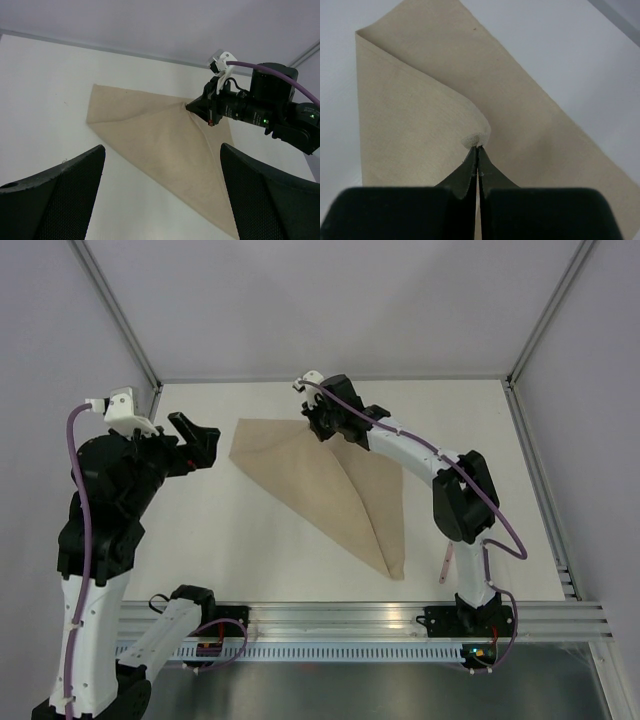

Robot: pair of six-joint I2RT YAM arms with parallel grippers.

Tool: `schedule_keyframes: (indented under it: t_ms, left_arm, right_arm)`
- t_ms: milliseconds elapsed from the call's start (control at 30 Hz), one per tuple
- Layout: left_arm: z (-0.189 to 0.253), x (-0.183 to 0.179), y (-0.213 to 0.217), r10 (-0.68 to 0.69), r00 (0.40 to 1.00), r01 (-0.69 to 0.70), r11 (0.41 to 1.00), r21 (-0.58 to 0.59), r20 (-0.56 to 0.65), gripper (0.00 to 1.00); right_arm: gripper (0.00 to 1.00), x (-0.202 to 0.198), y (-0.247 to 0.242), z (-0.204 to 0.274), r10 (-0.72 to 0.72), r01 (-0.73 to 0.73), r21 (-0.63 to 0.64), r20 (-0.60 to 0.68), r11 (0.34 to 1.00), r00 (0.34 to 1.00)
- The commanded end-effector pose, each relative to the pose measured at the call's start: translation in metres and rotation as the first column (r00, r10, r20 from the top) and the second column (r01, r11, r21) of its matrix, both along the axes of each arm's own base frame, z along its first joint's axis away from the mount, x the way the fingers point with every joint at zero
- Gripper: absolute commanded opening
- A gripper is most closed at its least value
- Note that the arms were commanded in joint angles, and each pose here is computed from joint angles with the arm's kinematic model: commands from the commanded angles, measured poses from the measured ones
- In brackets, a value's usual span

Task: Fold the napkin, place the utensils inside, and roll it up
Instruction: Fold the napkin

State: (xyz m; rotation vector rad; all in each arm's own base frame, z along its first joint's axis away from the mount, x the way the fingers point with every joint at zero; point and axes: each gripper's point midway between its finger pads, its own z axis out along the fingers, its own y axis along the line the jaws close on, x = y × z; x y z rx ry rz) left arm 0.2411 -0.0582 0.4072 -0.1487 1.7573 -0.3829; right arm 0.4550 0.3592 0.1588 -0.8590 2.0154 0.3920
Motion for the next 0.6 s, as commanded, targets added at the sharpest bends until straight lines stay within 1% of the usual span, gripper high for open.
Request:
schedule_keyframes:
  t_ms: [0,567]
  left_arm:
    - [0.008,0.005,-0.009,-0.034,0.999,0.035,0.999,-0.041,0.034,1.00]
    - [-0.006,0.012,-0.015,-0.057,0.998,0.057,0.997,-0.042,0.012,1.00]
  right_arm:
    - [0.00,0.013,-0.016,0.025,-0.045,0.045,0.008,0.069,0.999,0.997]
    - [0.01,0.043,-0.080,0.034,-0.189,0.187,0.028,0.088,0.982,0.978]
